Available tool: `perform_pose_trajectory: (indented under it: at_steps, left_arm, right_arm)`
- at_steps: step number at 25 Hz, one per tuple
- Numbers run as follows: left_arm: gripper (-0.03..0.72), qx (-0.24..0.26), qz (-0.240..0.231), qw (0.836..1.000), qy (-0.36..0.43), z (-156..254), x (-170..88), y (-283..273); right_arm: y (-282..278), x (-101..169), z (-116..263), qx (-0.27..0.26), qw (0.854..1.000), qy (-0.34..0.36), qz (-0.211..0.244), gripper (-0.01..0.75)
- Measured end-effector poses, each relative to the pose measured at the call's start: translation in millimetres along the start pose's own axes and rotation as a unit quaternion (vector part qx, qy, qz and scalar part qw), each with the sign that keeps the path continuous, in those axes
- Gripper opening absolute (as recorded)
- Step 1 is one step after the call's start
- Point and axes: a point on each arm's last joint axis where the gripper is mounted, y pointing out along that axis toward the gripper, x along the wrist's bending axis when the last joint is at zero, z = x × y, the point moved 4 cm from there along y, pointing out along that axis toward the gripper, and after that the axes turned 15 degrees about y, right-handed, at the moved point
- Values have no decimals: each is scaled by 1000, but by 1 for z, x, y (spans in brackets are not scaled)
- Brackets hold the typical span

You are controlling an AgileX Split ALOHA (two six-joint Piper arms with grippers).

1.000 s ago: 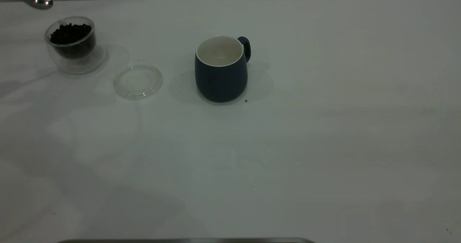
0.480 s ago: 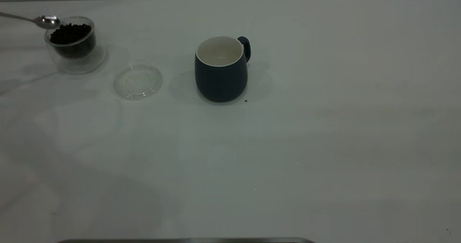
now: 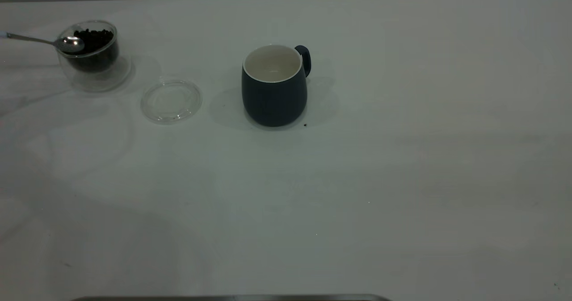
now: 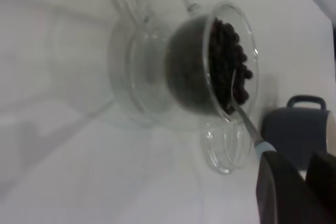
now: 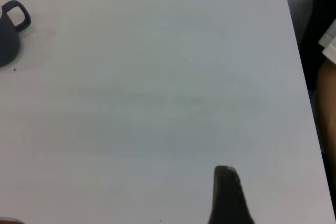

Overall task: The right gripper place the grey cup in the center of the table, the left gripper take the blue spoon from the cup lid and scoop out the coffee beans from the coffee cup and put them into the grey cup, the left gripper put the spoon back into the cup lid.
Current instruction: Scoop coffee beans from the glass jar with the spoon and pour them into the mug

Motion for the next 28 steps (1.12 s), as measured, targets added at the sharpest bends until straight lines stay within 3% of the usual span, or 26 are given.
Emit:
perform_pose_trajectory:
  at_steps: [22,28]
  left_arm:
    - [129,-14,-20,1000,1,-10,-3,29]
    - [129,-11,-8,999,-39,-1,4,37]
  right_arm:
    - [0,0,0,0,1000,0,0,462]
    - [0,0,0,0,1000,0,0,462]
